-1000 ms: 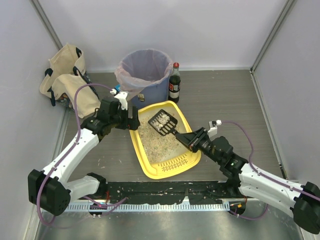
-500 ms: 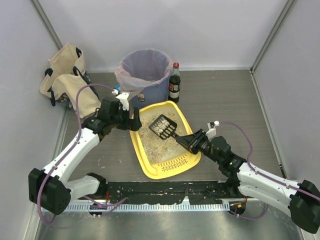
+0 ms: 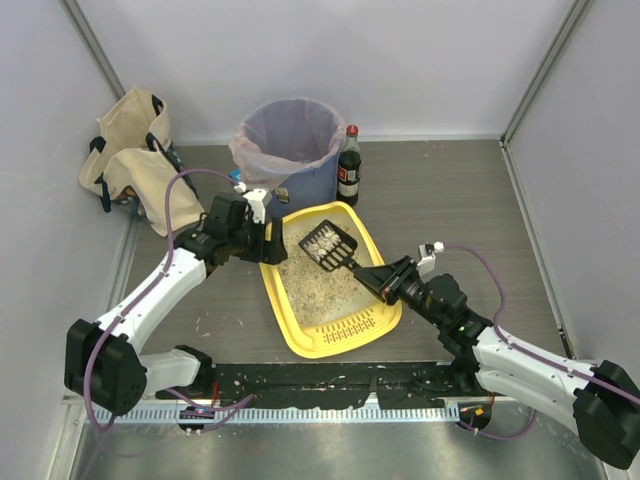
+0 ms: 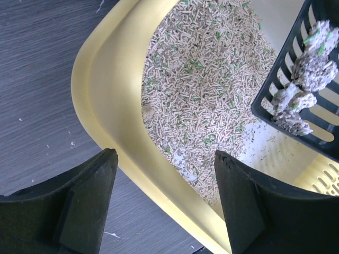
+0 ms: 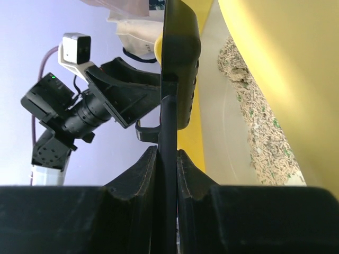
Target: Clean the litter box
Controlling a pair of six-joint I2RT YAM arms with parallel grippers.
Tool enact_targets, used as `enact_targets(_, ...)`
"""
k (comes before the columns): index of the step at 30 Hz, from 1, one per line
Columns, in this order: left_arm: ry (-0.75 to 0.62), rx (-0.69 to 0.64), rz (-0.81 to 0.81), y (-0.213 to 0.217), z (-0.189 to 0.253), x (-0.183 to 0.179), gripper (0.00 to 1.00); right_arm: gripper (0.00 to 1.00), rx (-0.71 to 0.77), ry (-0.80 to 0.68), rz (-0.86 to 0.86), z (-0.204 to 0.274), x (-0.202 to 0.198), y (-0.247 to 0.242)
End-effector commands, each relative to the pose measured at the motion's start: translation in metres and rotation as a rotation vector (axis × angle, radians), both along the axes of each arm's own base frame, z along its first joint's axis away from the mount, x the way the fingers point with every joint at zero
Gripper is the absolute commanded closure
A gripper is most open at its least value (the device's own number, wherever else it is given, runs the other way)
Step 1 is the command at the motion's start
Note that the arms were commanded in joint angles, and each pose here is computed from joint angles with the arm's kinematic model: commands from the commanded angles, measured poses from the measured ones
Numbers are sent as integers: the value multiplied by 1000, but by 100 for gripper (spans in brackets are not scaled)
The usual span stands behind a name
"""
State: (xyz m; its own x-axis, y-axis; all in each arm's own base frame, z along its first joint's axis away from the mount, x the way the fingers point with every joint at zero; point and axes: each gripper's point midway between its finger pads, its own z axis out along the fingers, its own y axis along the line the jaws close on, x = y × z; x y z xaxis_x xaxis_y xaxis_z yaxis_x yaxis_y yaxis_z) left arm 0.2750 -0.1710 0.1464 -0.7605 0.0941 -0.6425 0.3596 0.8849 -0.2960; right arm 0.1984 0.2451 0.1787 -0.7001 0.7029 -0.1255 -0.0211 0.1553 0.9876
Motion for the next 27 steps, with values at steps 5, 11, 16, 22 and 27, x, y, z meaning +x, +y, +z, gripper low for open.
enact_targets(5,-14,-140,-63,-32,27,11,25,99,162,-64,16,42,3,5)
enact_targets(11,21,-193,-66,-46,24,18,28,99,104,-96,-9,50,8,4)
enact_targets(16,12,-173,-57,-45,26,26,29,99,84,-98,-29,50,8,-1)
enact_targets(22,-76,-84,1,-22,35,31,18,99,81,-89,-81,49,9,-13)
enact_targets(27,-190,-63,40,-7,54,30,7,99,26,-108,-109,52,11,-21)
